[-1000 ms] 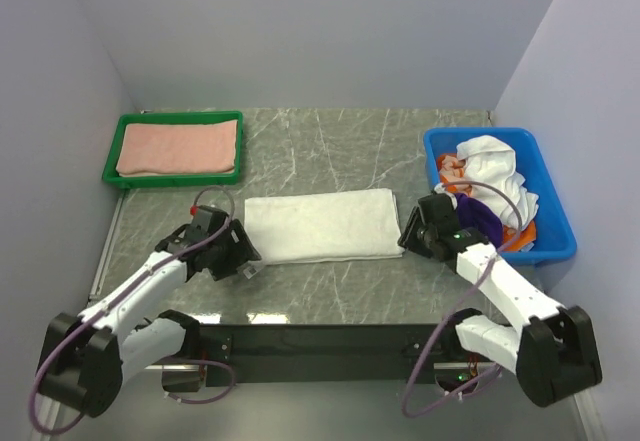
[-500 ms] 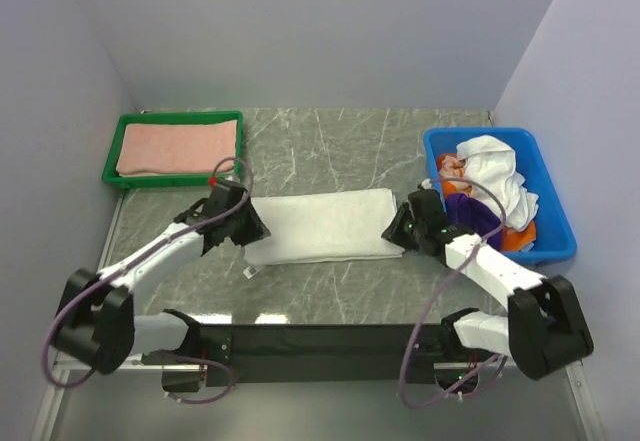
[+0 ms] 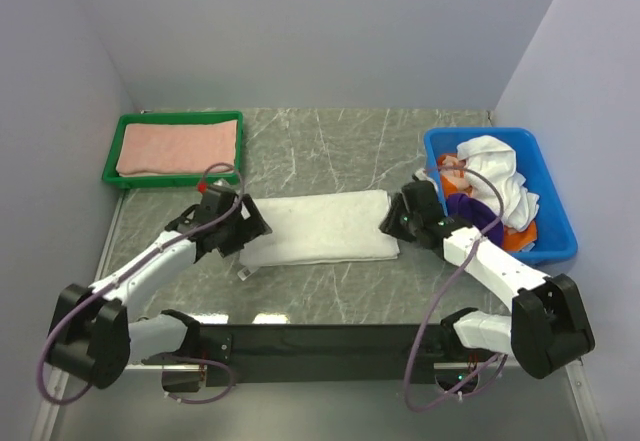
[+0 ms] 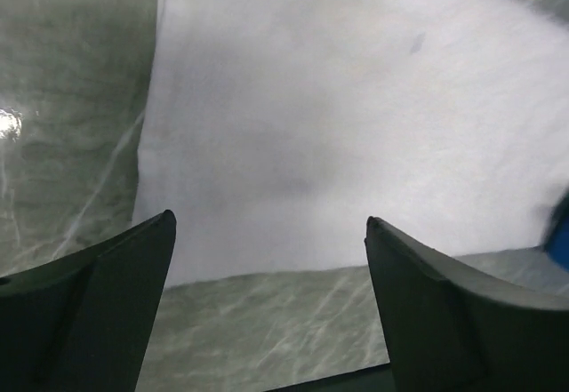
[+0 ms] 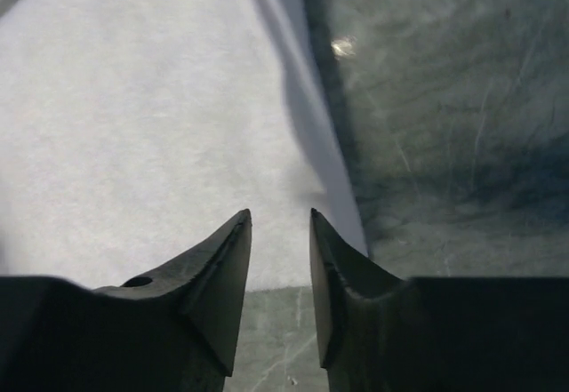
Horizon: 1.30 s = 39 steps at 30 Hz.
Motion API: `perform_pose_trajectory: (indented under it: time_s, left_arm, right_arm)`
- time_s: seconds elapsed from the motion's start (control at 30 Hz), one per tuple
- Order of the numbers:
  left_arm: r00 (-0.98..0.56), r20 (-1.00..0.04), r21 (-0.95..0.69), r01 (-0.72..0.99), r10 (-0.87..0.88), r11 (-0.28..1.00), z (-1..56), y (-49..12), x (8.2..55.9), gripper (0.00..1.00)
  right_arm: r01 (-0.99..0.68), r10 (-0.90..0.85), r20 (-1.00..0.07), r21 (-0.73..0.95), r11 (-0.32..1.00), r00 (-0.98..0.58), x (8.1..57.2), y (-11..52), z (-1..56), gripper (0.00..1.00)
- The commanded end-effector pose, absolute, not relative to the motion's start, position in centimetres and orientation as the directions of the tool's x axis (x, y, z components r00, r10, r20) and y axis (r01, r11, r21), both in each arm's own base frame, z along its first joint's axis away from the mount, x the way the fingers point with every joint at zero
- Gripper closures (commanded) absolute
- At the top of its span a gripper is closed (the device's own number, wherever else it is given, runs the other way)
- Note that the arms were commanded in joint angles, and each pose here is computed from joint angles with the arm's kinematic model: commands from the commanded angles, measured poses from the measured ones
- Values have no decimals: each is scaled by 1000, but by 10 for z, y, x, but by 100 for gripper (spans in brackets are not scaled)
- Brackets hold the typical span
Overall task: Fold and stack the towels
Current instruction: Smooth out wrinkles on the folded towel
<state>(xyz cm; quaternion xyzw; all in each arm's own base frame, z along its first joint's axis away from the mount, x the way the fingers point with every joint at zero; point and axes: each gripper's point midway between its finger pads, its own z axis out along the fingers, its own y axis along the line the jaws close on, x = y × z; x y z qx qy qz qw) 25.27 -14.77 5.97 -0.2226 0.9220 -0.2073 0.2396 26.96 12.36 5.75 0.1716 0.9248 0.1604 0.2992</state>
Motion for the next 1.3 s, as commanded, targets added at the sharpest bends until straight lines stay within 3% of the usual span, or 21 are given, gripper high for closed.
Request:
perform_pose_trajectory:
  time_s: [0.0,0.07,0.1,0.3,0.5,0.8,0.97,1.07,1.13,1.27]
  left_arm:
    - [-725,-487,-452,-268,-487,851,112,-131,272,4]
    - [-691,-547,-455,-229,-473,861,141,-125,286,1]
    - [-634,-602,-430,-254,-485,866,162,-98,303,1]
    - [-570,-687,-359,-273,-451,893,178,-56,323,1]
    - [-562,-725,-284,-282,-398,916,166,-38,324,1]
    - [-579,-717,-283,-267,-388,921,151,-38,322,1]
    - [-569,-723,-295,-257,-391,920,154,-39,321,1]
    - [-562,-726,-311,-246,-396,918,158,-41,322,1]
    - [-553,-728,-318,-251,-405,914,160,-39,322,1]
    - [-537,-731,-326,-266,-420,907,164,-34,322,0]
  right_arm:
    - [-26,254,-668,379,925,-699,299,165,128,57]
    - [-173,145,-696,365,915,-703,301,210,150,57]
    - [-336,28,-726,352,874,-687,299,262,172,57]
    - [-468,-205,-643,268,842,-738,274,324,121,58]
    - [-482,-376,-448,147,864,-811,238,301,39,58]
    - [-375,-387,-321,-101,921,-864,223,211,-4,58]
    - [-346,-365,-379,-119,930,-850,235,197,18,58]
    - [-381,-378,-481,-96,920,-791,244,218,54,58]
    - [-407,-368,-562,-61,911,-740,251,238,85,51]
    - [-519,-410,-644,-23,854,-645,242,287,121,26]
